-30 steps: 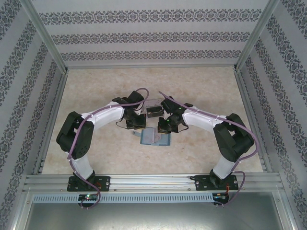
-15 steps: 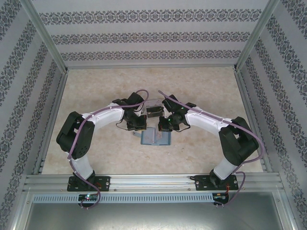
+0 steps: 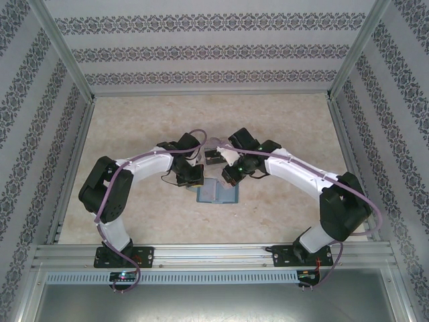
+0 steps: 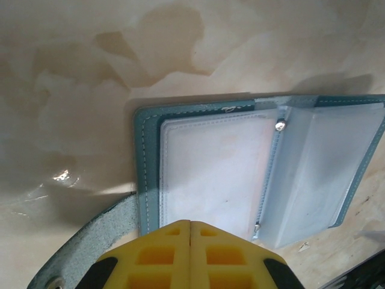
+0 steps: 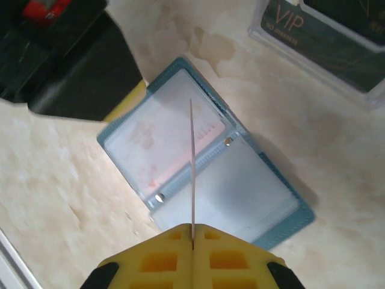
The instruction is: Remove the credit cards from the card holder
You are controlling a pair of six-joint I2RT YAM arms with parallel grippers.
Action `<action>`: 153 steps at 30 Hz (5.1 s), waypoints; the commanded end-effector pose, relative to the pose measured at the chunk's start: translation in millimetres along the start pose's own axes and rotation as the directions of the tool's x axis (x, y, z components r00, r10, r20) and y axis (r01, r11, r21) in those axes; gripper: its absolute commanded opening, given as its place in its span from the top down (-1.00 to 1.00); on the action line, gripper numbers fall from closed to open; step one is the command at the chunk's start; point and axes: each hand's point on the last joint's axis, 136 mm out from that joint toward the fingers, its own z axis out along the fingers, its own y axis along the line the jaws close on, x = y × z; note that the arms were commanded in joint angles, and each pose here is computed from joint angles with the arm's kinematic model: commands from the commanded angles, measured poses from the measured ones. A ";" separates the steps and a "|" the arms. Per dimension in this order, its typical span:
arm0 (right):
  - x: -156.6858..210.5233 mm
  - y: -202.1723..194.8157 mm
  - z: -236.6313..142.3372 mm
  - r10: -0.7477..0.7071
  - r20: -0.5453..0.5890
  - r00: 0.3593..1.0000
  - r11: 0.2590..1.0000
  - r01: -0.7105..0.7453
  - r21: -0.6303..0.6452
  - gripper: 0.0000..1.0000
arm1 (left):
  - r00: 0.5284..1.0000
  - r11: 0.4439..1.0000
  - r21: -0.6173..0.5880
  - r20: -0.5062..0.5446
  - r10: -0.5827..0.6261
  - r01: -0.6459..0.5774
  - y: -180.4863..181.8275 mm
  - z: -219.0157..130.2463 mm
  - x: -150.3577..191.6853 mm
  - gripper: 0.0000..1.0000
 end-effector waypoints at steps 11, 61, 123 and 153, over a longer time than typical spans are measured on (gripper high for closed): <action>-7.8 -30.3 -31.0 -0.592 -0.237 0.770 0.779 0.622 0.074 1.00 | 0.999 0.999 0.006 0.023 -0.032 0.032 11.0 -6.1 6.4 0.98; -110.8 -94.8 43.4 -0.748 -0.396 0.532 0.600 0.798 -0.062 1.00 | 0.959 0.962 -0.010 0.086 -0.271 0.273 92.9 -33.9 35.9 0.99; -115.0 -33.2 -2.9 0.473 0.235 0.849 0.869 -0.494 0.038 1.00 | 0.984 0.970 0.224 0.127 -0.127 0.096 16.8 -50.3 -20.9 0.99; -31.6 37.2 90.2 0.706 -0.098 0.701 0.691 -0.712 -0.124 1.00 | 0.995 0.993 0.062 -0.031 -0.099 0.100 42.0 15.9 5.6 1.00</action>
